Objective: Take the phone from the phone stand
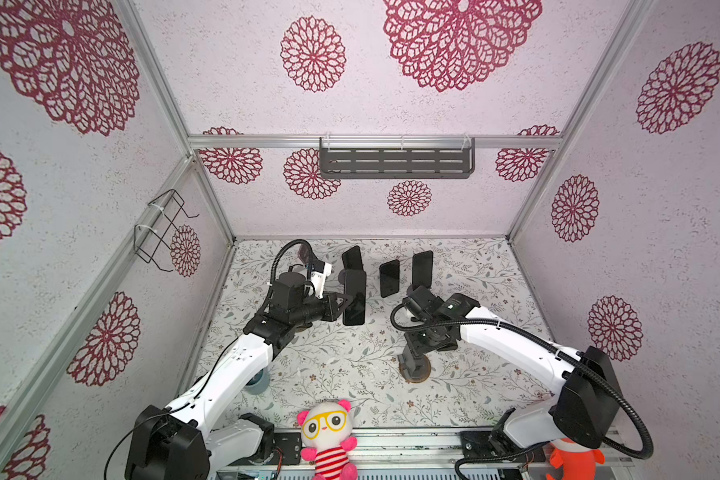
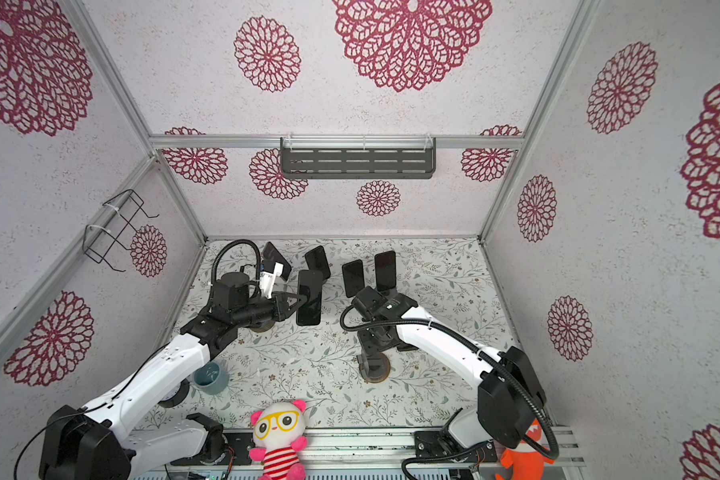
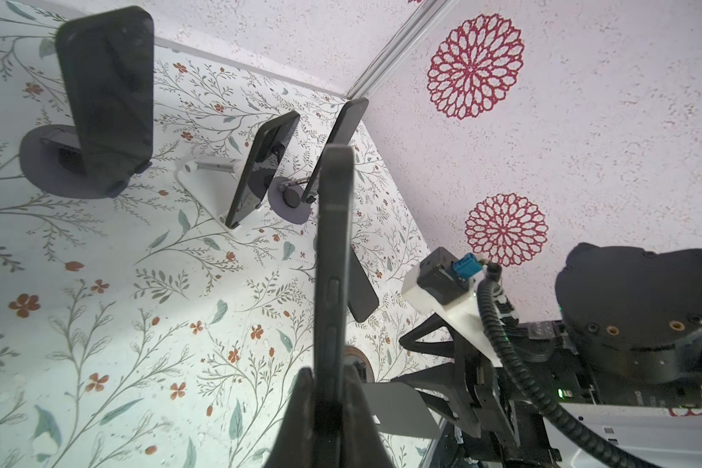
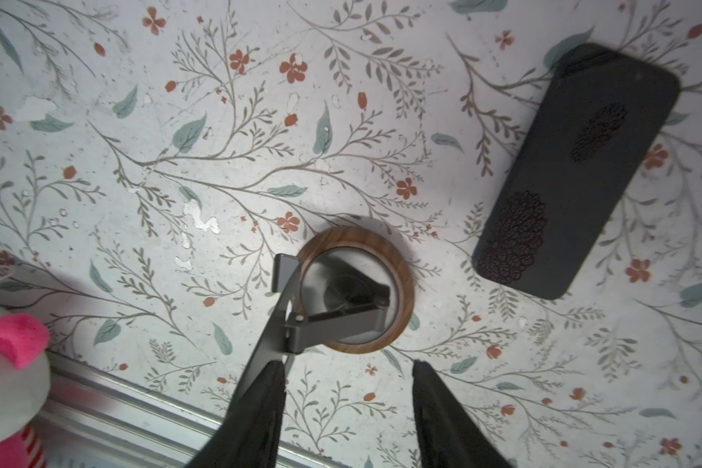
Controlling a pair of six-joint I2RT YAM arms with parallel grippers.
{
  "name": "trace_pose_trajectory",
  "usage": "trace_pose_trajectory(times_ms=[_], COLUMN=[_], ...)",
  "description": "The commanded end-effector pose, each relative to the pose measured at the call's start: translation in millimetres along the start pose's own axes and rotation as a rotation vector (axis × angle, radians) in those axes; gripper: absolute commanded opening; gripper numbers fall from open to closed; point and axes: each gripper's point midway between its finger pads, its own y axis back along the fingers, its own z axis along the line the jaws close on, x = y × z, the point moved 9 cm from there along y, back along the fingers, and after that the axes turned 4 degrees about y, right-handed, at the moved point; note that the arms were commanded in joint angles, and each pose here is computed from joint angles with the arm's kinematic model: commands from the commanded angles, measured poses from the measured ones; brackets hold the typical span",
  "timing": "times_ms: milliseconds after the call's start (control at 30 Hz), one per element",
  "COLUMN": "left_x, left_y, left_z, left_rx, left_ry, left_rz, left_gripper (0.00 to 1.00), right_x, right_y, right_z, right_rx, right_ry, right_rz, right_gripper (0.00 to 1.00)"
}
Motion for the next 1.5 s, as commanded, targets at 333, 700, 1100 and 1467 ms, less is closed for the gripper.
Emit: trace_pose_trajectory(times_ms=[333, 700, 1100, 1467], left_x=[-14.3, -26.2, -48.3, -31.3], left_y=[16.6, 31.0, 103.9, 138.1], left_z=[-2.8, -1.3, -8.4, 11.6], left_rx=[0.003, -0.02, -0.098, -0.132], left_ry=[-0.017, -0.024, 0.029, 0.189], left_rz=[-0.084, -0.115, -0.251, -0.276], left_gripper=[0.0, 0.0, 0.0, 0.0], right_x=[15.5, 11.1, -61.0, -166.6], right_y=[14.3, 11.2, 42.2, -6.0], right_z=[6.9, 18.2, 61.1, 110.6], right_rx=[-0.047, -0.079, -0.162, -0.177], right_ry=[-0.081, -0.11, 0.039, 0.099], right_rz=[-0.031, 0.003, -0.176, -0.235], right_gripper=[0.63, 0.04, 0.0, 0.0])
